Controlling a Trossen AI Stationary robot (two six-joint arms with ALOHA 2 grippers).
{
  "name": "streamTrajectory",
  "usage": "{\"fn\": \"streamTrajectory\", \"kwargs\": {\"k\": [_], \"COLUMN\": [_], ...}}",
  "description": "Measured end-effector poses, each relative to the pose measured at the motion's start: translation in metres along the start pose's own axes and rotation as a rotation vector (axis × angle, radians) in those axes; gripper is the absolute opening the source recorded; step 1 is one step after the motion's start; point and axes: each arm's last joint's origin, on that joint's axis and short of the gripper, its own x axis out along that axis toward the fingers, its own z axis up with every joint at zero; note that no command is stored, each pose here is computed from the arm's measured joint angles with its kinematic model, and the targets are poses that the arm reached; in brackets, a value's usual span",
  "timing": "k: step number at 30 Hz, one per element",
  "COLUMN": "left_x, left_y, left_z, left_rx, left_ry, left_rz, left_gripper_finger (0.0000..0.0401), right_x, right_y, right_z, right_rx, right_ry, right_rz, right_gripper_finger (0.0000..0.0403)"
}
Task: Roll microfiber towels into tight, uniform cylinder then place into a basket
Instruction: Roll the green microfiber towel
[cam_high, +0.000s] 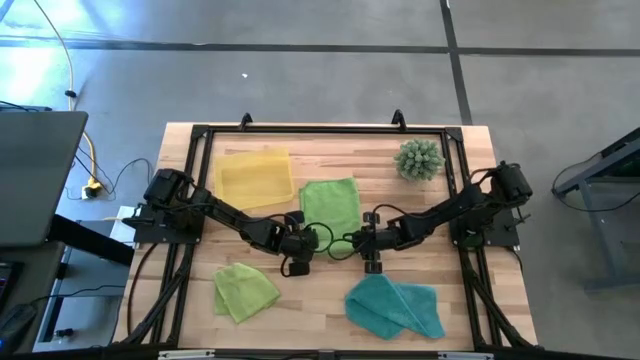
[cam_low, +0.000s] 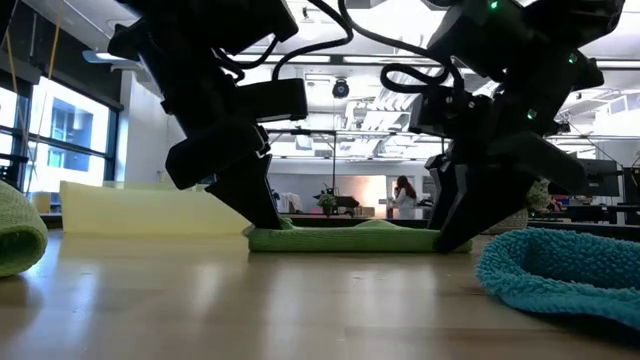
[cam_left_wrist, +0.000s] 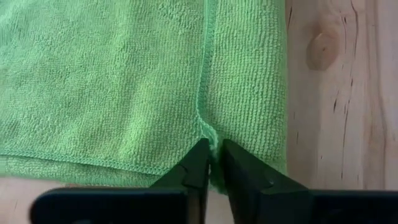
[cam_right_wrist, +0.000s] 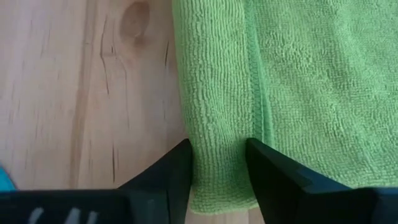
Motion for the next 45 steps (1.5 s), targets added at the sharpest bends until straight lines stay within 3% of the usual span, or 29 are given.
{"fn": "streamTrajectory", "kwargs": {"k": [5,10,17,23,30,36,45], "left_x": [-0.001,-0.011,-0.025,-0.031,-0.023,-0.012,-0.007], "left_y": [0.001,0.003,-0.018,-0.034,-0.025,-0.015,-0.01], "left_z": [-0.001,0.003,0.01,0.014,0.014,0.007,0.004], "left_rx": [0.013,0.128,0.232,0.309,0.254,0.165,0.17], "left_ry": [0.032,0.143,0.146,0.048,0.007,0.035,0.017], "left_rz": [0.011,0.05,-0.088,-0.091,-0.044,-0.133,-0.095], "left_gripper_finger": [0.0091,0.0131,0.0137,0.0134,0.0134,0.0134,0.0134], "right_x": [0.0,0.001,0.001,0.001,0.001,0.001,0.001], "right_y": [0.0,0.0,0.0,0.0,0.0,0.0,0.0], "right_z": [-0.001,-0.001,-0.002,-0.002,-0.002,-0.002,-0.002], "right_rx": [0.006,0.026,0.027,0.047,0.052,0.054,0.054], "right_ry": [0.005,0.012,0.014,0.016,0.017,0.015,0.012], "right_rz": [0.004,0.001,-0.003,-0.004,-0.003,-0.003,-0.002], "right_gripper_finger": [0.0114,0.0097,0.0087,0.0087,0.0087,0.0087,0.0087]}}
